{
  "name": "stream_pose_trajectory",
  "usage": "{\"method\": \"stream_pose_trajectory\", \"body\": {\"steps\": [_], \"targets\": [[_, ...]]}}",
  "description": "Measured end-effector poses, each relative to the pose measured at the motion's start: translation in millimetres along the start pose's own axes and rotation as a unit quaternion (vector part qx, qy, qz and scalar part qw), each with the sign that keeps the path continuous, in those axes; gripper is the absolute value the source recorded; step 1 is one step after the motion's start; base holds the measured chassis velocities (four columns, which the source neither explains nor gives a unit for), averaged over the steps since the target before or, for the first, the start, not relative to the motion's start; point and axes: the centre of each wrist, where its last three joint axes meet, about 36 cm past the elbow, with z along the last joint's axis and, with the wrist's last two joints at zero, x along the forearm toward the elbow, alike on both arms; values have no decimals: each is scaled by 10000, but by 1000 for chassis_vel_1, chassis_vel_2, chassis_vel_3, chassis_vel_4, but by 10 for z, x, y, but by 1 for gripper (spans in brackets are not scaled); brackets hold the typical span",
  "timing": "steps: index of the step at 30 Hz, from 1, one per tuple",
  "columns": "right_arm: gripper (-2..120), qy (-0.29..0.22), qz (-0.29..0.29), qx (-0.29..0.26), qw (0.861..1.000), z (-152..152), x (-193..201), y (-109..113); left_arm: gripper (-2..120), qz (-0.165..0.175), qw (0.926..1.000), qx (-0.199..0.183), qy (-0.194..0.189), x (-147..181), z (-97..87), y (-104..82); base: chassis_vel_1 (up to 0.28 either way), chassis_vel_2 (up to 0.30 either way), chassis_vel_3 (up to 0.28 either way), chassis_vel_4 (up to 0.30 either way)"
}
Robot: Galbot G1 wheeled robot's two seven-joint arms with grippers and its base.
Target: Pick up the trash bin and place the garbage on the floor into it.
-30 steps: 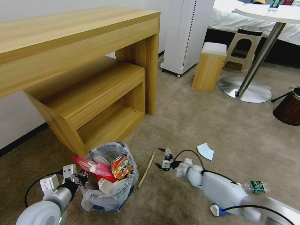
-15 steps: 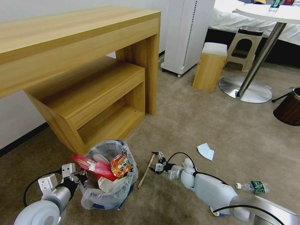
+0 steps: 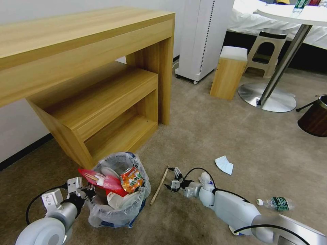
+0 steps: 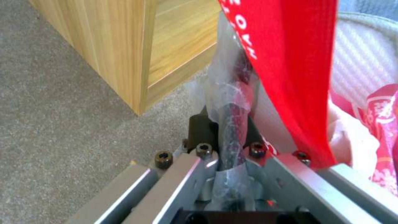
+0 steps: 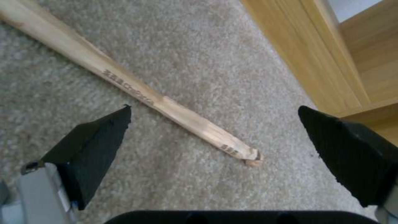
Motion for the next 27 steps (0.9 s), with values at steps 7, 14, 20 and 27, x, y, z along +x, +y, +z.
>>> {"method": "stream_pose_trajectory", "body": {"steps": [7, 14, 20, 27], "targets": [[100, 30, -57, -10, 10000, 0, -22, 58, 0, 23, 10000, 6, -24, 10, -14, -10, 0, 0, 0, 0], [100, 32, -88, -1, 10000, -26, -68, 96, 0, 47, 10000, 0, -47, 32, -27, -27, 0, 0, 0, 0], [100, 52, -110, 6, 9999, -32, -111, 113, 0, 71, 9999, 0, -78, 55, -44, -44, 0, 0, 0, 0], [100, 26, -129, 24, 9999, -67, -185, 117, 0, 93, 9999, 9, -105, 76, -58, -61, 0, 0, 0, 0]]}}
